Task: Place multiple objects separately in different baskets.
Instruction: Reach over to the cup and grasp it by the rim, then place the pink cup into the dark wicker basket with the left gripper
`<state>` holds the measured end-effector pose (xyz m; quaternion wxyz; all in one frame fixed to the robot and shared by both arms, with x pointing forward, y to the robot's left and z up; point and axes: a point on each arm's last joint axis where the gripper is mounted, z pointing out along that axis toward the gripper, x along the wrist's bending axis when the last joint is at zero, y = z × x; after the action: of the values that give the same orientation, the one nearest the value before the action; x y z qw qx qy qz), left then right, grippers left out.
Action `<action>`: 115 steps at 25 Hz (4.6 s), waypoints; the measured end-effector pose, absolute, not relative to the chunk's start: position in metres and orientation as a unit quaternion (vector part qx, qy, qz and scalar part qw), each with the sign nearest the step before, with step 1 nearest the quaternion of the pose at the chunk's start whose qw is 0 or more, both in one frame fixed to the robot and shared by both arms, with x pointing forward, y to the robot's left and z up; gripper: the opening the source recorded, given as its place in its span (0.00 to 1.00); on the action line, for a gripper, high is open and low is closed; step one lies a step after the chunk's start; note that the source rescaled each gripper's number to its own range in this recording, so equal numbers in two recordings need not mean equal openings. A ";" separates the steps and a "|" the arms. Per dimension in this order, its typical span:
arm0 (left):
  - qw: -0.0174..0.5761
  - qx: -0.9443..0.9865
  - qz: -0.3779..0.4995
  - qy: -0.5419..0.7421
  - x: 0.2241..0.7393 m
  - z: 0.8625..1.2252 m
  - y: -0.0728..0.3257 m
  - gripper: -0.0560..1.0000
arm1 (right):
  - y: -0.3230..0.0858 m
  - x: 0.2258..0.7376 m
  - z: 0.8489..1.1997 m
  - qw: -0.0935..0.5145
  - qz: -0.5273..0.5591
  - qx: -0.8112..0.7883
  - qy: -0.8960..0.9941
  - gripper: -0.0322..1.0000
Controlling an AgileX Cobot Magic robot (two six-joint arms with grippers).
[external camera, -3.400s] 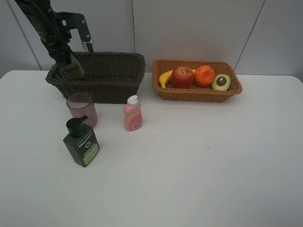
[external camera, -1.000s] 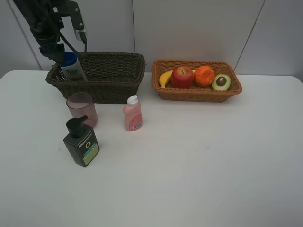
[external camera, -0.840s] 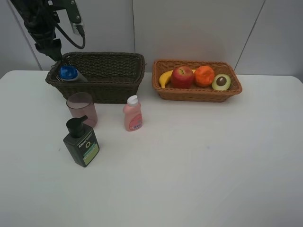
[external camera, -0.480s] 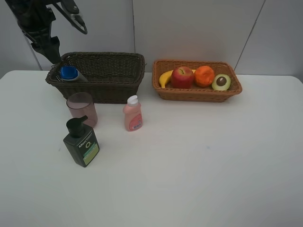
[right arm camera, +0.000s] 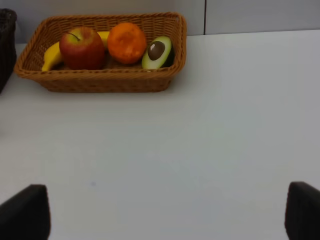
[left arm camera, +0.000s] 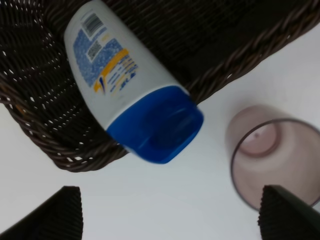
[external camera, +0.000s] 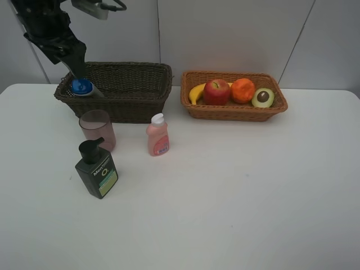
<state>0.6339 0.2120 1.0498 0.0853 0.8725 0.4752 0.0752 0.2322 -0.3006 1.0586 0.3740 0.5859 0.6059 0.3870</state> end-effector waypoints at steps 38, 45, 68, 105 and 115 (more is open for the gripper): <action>0.055 0.859 0.028 0.507 0.584 0.949 0.198 0.94 | -0.301 0.232 1.059 0.374 0.387 0.586 0.606 1.00; 0.056 0.859 0.028 0.509 0.584 0.949 0.198 0.94 | -0.301 0.232 1.059 0.374 0.387 0.586 0.606 1.00; 0.053 0.858 0.024 0.510 0.587 0.939 0.197 0.42 | -0.301 0.232 1.059 0.374 0.387 0.586 0.606 1.00; 0.002 0.856 0.015 0.517 0.600 0.983 0.200 0.06 | -0.301 0.232 1.059 0.374 0.387 0.586 0.606 1.00; 0.056 0.849 0.035 0.524 0.618 1.024 0.191 0.06 | -0.301 0.232 1.059 0.374 0.387 0.586 0.606 1.00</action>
<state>0.6176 0.1912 1.0243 0.0557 0.8490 0.5243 0.0353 0.2322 -0.3006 1.0586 0.3739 0.5860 0.6058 0.3871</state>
